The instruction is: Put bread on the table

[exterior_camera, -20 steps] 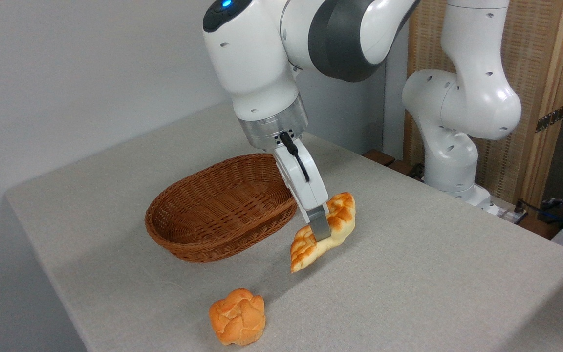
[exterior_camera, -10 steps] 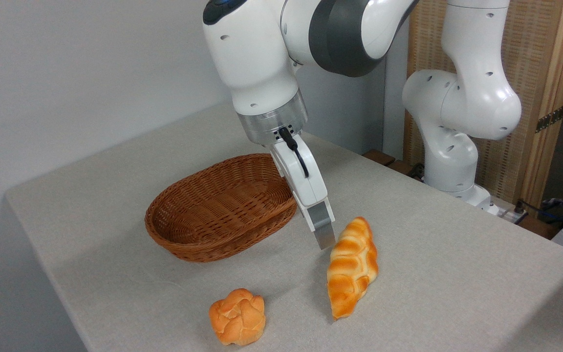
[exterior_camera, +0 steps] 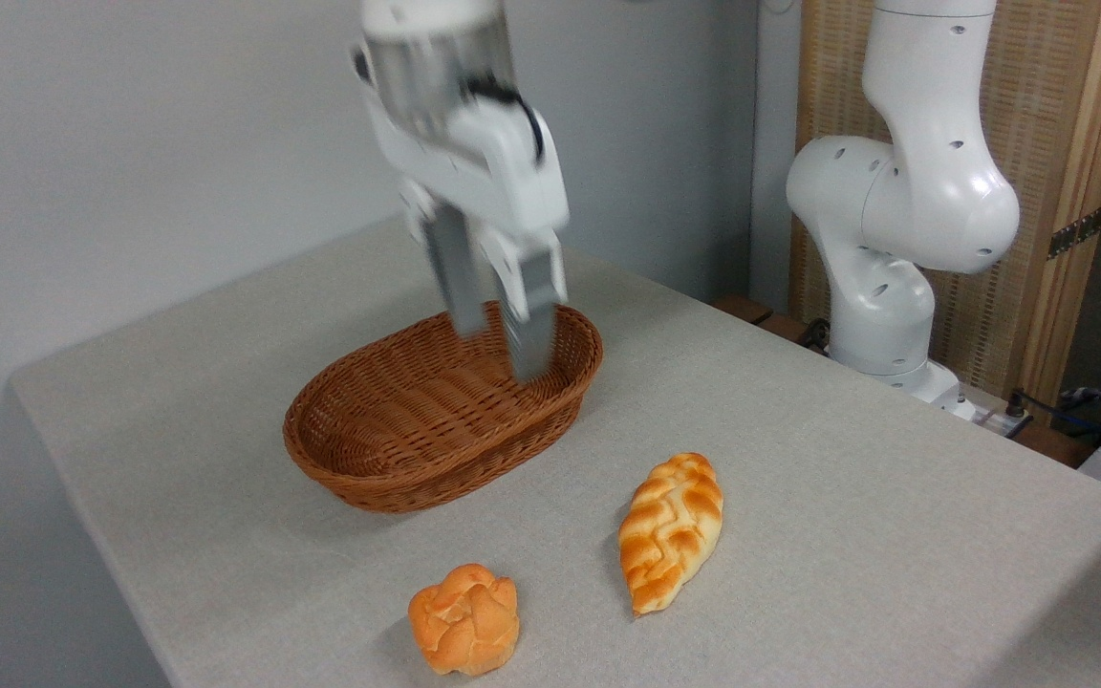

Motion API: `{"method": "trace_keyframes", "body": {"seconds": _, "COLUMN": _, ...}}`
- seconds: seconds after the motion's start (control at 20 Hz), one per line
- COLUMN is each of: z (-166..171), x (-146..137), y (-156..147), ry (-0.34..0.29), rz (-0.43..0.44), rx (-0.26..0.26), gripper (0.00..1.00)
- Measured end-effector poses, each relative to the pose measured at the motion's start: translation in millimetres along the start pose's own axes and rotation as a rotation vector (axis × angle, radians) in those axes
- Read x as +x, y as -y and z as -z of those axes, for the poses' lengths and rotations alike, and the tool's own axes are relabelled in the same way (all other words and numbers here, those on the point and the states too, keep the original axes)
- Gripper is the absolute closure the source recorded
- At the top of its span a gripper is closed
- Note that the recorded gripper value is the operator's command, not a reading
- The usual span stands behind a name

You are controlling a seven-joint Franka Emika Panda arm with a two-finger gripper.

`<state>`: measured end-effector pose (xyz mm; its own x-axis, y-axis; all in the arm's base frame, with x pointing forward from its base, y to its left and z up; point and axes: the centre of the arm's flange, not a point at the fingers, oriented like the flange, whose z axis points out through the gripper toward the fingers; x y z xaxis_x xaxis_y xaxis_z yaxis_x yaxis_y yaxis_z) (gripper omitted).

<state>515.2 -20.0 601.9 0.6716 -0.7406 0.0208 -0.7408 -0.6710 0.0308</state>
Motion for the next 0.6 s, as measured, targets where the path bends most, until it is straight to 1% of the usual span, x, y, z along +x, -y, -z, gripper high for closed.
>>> {"method": "trace_keyframes", "body": {"seconds": 0.05, "z": 17, "x": 8, "y": -5, "ry": -0.030, "rz": 0.045, "rx": -0.010, "gripper": 0.00}}
{"method": "trace_keyframes", "body": {"seconds": 0.15, "z": 46, "x": 20, "y": -7, "ry": -0.076, "rz": 0.108, "rx": -0.011, "gripper": 0.00}}
{"method": "trace_keyframes", "body": {"seconds": 0.25, "z": 57, "x": 31, "y": -6, "ry": -0.097, "rz": 0.145, "rx": -0.002, "gripper": 0.00}}
{"method": "trace_keyframes", "body": {"seconds": 0.3, "z": 57, "x": 36, "y": -5, "ry": -0.099, "rz": 0.155, "rx": -0.002, "gripper": 0.00}}
{"method": "trace_keyframes", "body": {"seconds": 0.45, "z": 44, "x": 51, "y": -5, "ry": -0.084, "rz": 0.142, "rx": -0.016, "gripper": 0.00}}
{"method": "trace_keyframes", "body": {"seconds": 0.6, "z": 35, "x": 58, "y": -4, "ry": -0.070, "rz": 0.135, "rx": -0.028, "gripper": 0.00}}
